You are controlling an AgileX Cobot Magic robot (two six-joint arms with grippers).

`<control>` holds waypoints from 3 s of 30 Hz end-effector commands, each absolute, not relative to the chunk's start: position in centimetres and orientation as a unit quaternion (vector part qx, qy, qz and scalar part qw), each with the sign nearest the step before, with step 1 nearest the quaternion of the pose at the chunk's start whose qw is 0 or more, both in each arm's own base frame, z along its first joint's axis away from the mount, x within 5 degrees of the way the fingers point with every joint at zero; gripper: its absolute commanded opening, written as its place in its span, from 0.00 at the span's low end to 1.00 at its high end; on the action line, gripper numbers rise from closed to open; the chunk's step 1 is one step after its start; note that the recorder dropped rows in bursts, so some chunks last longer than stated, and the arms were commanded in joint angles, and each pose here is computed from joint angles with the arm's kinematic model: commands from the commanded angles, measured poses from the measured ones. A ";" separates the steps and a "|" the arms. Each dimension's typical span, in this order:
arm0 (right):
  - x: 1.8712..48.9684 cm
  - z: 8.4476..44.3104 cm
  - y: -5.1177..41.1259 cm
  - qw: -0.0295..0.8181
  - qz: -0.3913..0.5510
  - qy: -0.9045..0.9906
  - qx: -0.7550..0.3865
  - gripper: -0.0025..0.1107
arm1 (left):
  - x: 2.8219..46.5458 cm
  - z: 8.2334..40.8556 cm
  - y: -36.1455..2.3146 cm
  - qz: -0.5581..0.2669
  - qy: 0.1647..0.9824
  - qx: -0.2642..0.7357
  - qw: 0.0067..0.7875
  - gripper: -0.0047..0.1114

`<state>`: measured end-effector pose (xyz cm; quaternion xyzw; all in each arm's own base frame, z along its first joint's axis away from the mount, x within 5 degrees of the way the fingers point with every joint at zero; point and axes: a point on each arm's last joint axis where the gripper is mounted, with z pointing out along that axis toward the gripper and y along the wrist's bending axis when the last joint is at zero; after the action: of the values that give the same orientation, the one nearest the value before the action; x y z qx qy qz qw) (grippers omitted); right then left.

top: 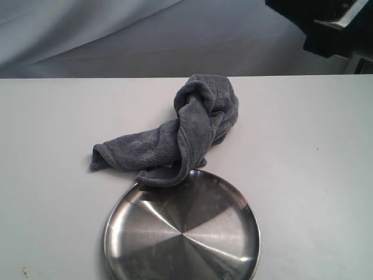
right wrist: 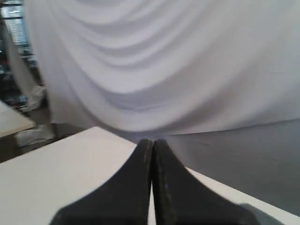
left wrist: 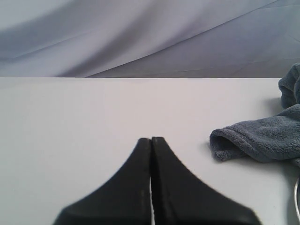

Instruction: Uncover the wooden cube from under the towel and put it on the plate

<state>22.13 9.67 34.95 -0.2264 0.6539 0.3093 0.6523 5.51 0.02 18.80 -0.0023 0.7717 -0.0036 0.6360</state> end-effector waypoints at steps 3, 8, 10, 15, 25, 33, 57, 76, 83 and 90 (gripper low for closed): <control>23.4 32.5 8.1 0.645 0.119 0.735 -0.173 0.02 | 5.5 18.9 0.0 -0.005 0.767 -0.001 0.641 0.04; 22.5 32.5 10.5 0.591 0.060 0.762 -0.260 0.02 | 5.5 18.9 0.0 -0.005 0.767 -0.001 0.641 0.04; 22.0 33.1 11.4 0.575 0.073 0.768 -0.273 0.02 | 5.5 18.9 0.0 -0.005 0.767 -0.001 0.641 0.04; 21.5 34.1 12.5 0.558 0.088 0.773 -0.288 0.02 | 5.5 18.9 0.0 -0.005 0.767 -0.001 0.641 0.04; 21.3 34.0 12.7 0.549 0.107 0.782 -0.276 0.02 | 5.5 18.9 0.0 -0.005 0.767 -0.001 0.641 0.04; 21.9 33.7 13.1 0.534 0.121 0.794 -0.262 0.02 | 5.5 18.9 0.0 -0.005 0.767 -0.001 0.641 0.04; 31.0 28.0 18.7 0.422 0.118 0.861 -0.259 0.02 | 5.5 18.9 0.0 -0.005 0.767 -0.001 0.641 0.04; 31.6 28.5 19.2 0.463 0.151 0.844 -0.224 0.02 | 5.5 18.9 0.0 -0.005 0.767 -0.001 0.641 0.04; 31.7 28.7 19.2 0.476 0.141 0.834 -0.241 0.02 | 5.5 18.9 0.0 -0.005 0.767 -0.001 0.641 0.04; 32.3 28.7 18.1 0.482 0.118 0.830 -0.253 0.02 | 5.5 18.9 0.0 -0.005 0.767 -0.001 0.641 0.04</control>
<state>31.70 18.82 28.31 -0.2573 0.8350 0.1273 0.4694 5.51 0.02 18.80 -0.0023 0.7717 -0.0036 0.6360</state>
